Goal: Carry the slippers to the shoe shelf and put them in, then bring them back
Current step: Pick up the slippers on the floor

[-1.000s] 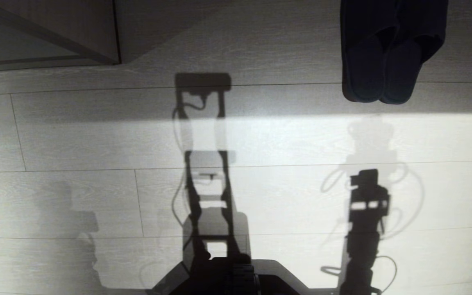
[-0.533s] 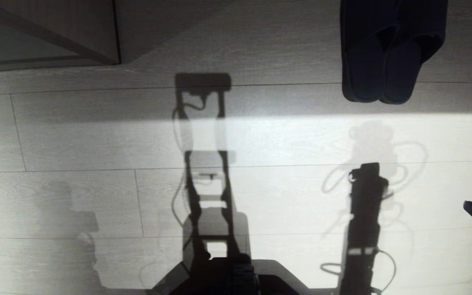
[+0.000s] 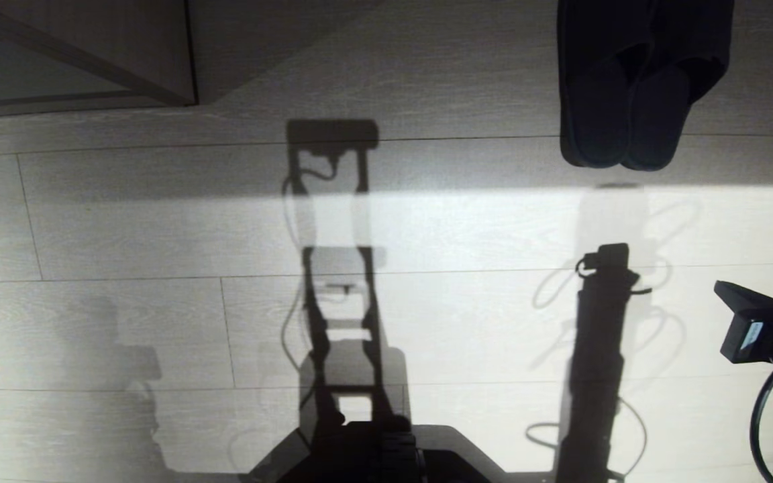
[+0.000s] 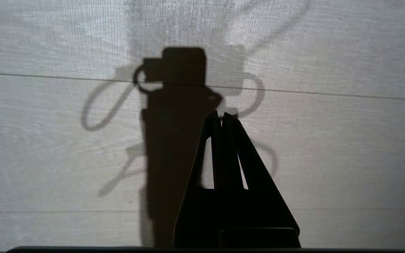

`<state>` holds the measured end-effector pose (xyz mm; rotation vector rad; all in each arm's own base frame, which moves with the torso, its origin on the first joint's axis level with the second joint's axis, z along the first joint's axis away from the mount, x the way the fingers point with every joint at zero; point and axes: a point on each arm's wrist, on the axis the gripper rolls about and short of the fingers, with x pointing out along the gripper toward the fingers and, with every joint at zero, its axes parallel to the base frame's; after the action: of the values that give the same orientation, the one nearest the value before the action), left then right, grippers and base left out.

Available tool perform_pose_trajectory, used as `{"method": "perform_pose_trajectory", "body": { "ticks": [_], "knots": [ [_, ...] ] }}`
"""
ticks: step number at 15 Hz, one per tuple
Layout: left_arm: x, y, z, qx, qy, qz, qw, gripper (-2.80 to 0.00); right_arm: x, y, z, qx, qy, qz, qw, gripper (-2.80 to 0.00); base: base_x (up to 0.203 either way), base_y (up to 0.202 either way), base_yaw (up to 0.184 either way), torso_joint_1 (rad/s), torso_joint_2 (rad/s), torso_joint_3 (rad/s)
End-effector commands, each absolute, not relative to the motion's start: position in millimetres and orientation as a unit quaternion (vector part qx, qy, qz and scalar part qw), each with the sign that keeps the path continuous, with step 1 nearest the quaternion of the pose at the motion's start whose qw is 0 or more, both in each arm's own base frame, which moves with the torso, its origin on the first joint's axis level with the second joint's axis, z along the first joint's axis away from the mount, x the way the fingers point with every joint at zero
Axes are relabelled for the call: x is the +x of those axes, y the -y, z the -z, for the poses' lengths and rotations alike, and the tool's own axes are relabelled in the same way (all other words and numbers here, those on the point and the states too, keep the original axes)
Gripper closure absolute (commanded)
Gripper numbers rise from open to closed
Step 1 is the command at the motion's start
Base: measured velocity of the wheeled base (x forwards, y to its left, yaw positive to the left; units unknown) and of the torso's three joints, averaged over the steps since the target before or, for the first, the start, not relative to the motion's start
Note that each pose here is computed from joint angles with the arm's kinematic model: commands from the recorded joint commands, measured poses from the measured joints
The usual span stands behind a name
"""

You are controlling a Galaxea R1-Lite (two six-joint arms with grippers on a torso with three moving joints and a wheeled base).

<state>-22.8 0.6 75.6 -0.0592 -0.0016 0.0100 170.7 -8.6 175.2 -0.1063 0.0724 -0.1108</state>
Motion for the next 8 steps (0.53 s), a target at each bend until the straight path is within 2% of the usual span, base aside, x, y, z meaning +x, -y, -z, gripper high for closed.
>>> {"method": "perform_pose_trajectory", "body": {
  "ticks": [1, 4, 5, 8],
  "knots": [
    [-22.8, -0.6, -75.6, -0.03, 0.001, -0.005, 1.0, 0.0, 185.4, 8.7, -168.4, -0.054, -0.04, 0.053, 0.996, 0.0, 0.0, 0.0, 0.0, 0.0, 0.0, 0.0],
    [-22.8, -0.6, -75.6, -0.03, 0.001, -0.005, 1.0, 0.0, 191.5, 8.2, -175.6, -0.055, 0.001, 0.05, 0.997, 0.0, 0.0, 0.0, 0.0, 0.0, 0.0, 0.0],
    [-22.8, -0.6, -75.6, -0.03, 0.001, -0.005, 1.0, 0.0, 195.3, 8.3, -177.5, -0.065, 0.017, 0.05, 0.996, -2.8, 0.0, 0.0, 0.0, 0.0, 0.0, 0.0],
    [-22.8, -0.7, -75.6, -0.03, 0.001, -0.005, 1.0, 0.0, 203.8, 6.1, -185.8, -0.074, 0.054, 0.047, 0.995, -2.8, 0.0, 0.0, 0.0, 0.0, 0.0, 0.0]
  ]
}}
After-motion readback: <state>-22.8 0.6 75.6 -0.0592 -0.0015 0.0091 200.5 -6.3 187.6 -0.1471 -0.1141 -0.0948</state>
